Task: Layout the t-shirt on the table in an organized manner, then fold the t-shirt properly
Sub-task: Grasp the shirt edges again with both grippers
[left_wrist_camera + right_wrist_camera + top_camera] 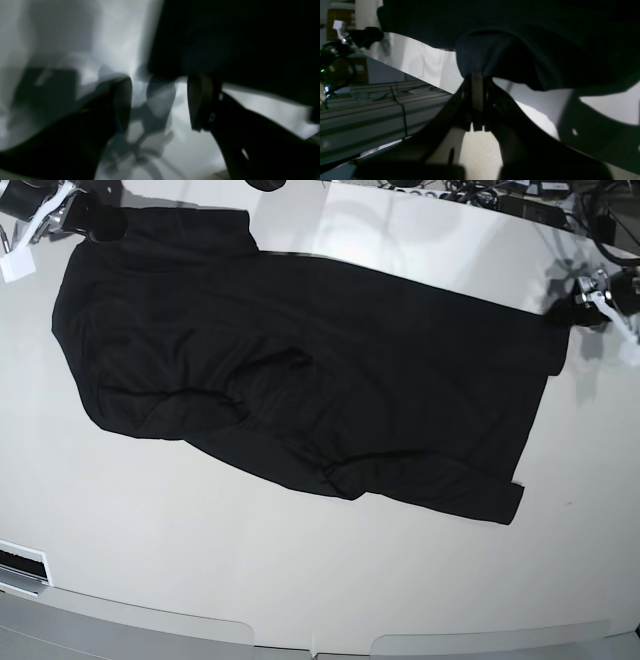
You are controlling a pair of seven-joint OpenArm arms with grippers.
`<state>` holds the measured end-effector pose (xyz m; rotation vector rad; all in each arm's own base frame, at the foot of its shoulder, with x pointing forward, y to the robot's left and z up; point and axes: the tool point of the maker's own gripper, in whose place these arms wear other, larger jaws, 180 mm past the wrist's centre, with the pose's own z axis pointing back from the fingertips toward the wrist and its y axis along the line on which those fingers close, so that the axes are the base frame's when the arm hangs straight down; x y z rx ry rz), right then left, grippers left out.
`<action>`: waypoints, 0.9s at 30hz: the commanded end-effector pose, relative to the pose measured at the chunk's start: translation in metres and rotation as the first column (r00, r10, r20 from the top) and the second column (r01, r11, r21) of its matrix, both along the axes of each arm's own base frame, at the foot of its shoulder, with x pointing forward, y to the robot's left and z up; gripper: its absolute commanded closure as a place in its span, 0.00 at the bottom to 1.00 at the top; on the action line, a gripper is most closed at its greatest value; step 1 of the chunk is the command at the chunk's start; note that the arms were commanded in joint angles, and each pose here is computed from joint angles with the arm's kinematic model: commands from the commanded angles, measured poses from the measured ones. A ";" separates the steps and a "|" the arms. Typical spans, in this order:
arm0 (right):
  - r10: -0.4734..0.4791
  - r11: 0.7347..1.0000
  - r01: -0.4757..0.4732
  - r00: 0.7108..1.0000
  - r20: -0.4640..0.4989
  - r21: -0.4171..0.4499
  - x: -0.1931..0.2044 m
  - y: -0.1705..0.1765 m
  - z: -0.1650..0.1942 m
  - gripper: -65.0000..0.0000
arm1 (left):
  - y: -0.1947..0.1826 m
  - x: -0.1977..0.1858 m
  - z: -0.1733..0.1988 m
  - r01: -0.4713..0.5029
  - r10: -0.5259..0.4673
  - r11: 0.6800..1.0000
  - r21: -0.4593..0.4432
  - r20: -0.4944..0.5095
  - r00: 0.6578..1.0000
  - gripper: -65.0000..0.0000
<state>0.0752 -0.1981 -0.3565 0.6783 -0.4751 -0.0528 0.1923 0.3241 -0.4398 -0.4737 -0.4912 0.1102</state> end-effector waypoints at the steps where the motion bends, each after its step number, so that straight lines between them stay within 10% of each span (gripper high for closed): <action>1: 0.002 1.000 -0.002 1.000 0.031 -0.001 0.004 -0.002 0.008 1.00 | 0.001 0.003 0.004 0.028 -0.028 1.000 0.002 -0.011 1.000 0.47; 7: 0.003 1.000 -0.003 1.000 0.030 -0.002 0.004 -0.002 0.008 1.00 | -0.010 0.017 0.011 0.053 -0.053 0.998 -0.031 0.014 0.999 0.64; 20: 0.002 1.000 -0.002 1.000 0.031 -0.001 0.004 -0.002 0.008 1.00 | 0.029 0.041 0.022 -0.060 0.045 0.992 0.107 0.134 0.990 0.49; 27: -0.004 1.000 0.002 0.998 0.056 0.028 0.008 0.001 0.013 1.00 | 0.016 0.027 0.006 -0.018 0.015 0.995 0.096 0.038 0.999 0.51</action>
